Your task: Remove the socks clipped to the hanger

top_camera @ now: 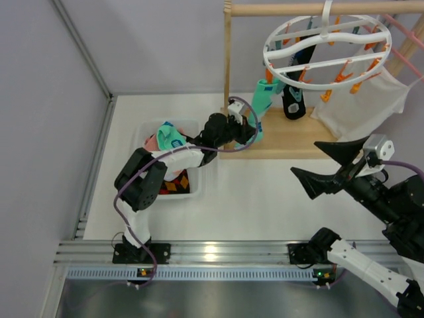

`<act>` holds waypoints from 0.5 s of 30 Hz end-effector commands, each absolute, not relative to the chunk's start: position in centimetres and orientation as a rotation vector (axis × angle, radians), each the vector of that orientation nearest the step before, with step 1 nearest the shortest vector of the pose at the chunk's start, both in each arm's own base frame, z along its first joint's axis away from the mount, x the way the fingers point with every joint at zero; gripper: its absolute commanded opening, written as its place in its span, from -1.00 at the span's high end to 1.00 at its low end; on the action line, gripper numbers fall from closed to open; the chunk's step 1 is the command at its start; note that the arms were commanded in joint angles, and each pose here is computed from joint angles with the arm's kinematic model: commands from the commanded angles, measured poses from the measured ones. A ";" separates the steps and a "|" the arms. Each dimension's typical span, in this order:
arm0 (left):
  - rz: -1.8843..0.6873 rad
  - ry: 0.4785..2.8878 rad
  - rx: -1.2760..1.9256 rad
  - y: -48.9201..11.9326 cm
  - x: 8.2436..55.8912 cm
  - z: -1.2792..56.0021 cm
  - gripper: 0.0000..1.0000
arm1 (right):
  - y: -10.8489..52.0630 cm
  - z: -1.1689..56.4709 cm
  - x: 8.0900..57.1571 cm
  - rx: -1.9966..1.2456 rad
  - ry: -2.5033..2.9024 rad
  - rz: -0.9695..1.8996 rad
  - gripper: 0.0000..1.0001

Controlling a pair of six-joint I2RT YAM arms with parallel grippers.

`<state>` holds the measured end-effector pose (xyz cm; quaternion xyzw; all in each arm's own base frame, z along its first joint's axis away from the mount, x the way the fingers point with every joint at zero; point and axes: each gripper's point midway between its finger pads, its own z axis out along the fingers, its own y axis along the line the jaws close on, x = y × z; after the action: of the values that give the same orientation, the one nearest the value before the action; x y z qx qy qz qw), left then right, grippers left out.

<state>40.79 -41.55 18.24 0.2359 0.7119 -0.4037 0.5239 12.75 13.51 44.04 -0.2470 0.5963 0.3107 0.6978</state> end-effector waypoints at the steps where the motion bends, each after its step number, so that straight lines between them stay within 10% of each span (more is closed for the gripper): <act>1: -0.938 1.524 0.433 -40.7 38.6 27.2 1.00 | 11.9 47.6 12.8 -0.415 1.257 0.697 -0.99; 15: -0.542 1.508 0.530 -48.9 25.5 27.5 1.00 | 2.5 52.1 17.6 0.056 1.487 0.230 -0.99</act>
<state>25.46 -48.76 26.40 0.2486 0.6675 -0.3139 0.6278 15.76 3.54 53.94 0.0034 0.6264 0.1763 0.7593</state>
